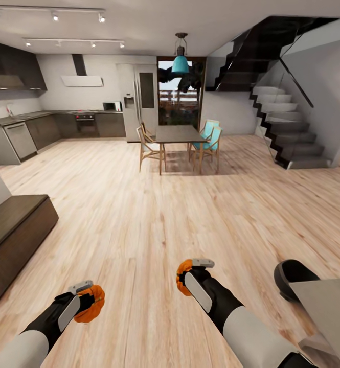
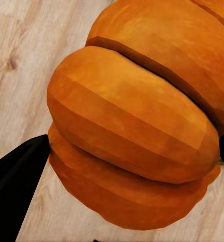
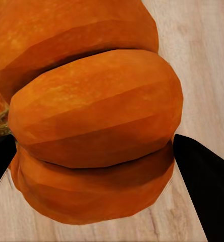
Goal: Place each of the two pumpkins and all three candles from the living room inside a cabinet in the living room (use any cabinet), then make sure every cabinet is closed, and position the cauldron so it is next to a table in the living room.
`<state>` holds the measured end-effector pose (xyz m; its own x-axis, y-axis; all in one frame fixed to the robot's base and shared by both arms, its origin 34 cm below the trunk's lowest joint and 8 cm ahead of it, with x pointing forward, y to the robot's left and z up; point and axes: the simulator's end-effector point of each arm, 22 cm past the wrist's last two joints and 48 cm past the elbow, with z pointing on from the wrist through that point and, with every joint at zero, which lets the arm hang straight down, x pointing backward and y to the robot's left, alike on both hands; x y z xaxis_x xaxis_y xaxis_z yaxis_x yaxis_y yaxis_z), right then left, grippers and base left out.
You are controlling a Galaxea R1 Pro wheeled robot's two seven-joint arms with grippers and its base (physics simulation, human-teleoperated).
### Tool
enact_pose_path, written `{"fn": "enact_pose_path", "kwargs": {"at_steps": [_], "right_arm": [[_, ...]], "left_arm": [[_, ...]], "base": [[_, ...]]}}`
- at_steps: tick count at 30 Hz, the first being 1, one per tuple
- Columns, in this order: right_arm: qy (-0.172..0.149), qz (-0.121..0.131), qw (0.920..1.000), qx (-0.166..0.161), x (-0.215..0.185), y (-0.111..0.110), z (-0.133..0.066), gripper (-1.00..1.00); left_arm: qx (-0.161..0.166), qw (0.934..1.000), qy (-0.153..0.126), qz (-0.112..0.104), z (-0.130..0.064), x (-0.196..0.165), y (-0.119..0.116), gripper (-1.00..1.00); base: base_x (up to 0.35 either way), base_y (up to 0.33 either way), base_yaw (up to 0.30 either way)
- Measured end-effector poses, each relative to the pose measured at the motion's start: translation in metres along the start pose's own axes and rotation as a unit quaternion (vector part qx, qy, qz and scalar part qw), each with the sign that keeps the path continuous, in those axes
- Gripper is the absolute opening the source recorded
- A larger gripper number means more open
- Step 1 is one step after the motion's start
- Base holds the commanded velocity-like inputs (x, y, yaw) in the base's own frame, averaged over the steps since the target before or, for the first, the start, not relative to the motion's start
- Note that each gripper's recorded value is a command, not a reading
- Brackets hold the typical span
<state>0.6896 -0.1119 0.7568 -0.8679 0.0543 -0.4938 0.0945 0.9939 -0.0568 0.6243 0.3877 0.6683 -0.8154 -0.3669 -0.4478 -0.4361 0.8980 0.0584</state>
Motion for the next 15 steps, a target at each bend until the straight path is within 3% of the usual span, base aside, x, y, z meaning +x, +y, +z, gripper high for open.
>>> {"fn": "enact_pose_path", "kwargs": {"at_steps": [8, 15], "right_arm": [[-0.001, 0.001, 1.0000, 0.000, -0.0005, 0.0003, -0.0002, -1.00], [-0.001, 0.000, 1.0000, -0.001, -0.0003, 0.0010, -0.0004, -1.00]], "left_arm": [[0.002, 1.0000, 0.000, 0.001, -0.0001, 0.0000, -0.0011, -1.00], [0.005, 1.0000, -0.001, 0.000, -0.0002, -0.0009, -0.0027, -1.00]], "base": [[0.261, 0.061, 0.108], [0.052, 0.002, 0.275]]}}
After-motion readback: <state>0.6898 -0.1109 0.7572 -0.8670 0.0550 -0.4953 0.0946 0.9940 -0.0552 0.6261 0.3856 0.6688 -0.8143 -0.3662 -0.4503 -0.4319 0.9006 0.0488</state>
